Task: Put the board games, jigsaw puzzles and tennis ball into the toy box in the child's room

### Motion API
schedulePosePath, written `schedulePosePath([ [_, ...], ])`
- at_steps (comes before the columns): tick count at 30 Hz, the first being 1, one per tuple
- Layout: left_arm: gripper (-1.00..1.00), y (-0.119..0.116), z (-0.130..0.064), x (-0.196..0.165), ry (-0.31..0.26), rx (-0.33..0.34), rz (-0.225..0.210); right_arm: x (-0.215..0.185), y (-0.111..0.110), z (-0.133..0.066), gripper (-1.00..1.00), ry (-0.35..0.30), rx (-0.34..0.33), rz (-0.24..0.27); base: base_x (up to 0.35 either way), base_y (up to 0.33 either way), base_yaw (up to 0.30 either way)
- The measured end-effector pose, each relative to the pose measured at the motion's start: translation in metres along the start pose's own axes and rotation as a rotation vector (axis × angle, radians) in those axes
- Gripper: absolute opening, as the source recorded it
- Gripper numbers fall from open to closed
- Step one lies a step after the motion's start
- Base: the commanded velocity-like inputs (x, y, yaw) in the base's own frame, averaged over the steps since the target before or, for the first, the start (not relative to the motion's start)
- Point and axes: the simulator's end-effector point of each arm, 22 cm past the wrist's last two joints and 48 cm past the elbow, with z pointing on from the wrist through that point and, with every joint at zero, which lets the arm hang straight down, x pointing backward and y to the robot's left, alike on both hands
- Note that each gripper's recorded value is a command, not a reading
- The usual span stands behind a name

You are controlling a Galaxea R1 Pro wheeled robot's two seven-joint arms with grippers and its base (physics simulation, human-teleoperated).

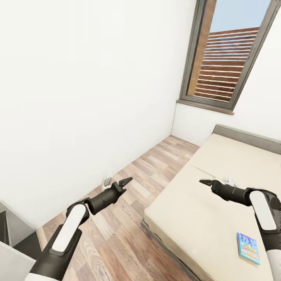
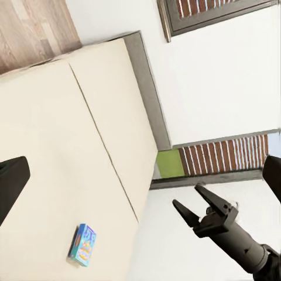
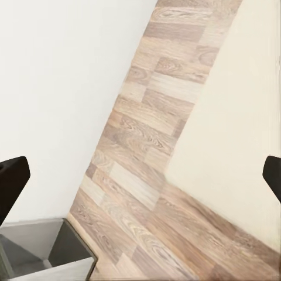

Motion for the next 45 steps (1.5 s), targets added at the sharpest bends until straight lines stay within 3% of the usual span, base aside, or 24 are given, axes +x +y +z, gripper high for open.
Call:
schedulePosePath([
  [5,1.00,-0.017,-0.009,-0.026,-0.021,0.032,0.025,0.006,0.011,0.003,1.00,-0.001,-0.002,-0.009,0.000,0.000,-0.223],
  [6,1.00,-0.065,-0.035,-0.054,0.023,0.125,0.100,0.004,0.017,0.008,1.00,-0.013,0.029,-0.014,0.000,0.000,-0.251],
  [7,1.00,-0.087,-0.042,-0.060,0.007,0.165,0.129,0.004,0.017,0.008,1.00,-0.012,0.033,-0.013,0.000,0.000,-0.252],
  [20,1.00,-0.083,-0.047,-0.055,0.008,0.162,0.128,0.009,0.007,0.018,1.00,0.022,0.054,0.026,0.000,0.000,-0.256],
  [28,1.00,-0.079,-0.049,-0.052,0.008,0.152,0.124,0.013,-0.005,0.035,1.00,0.077,0.085,0.088,0.000,0.000,-0.257],
  [40,1.00,-0.078,-0.052,-0.051,0.004,0.144,0.122,0.012,-0.005,0.039,1.00,0.093,0.089,0.108,0.000,0.000,-0.257],
  [45,1.00,-0.077,-0.052,-0.051,0.003,0.139,0.122,0.023,-0.014,0.043,1.00,0.123,0.108,0.128,0.000,-0.055,-0.236],
])
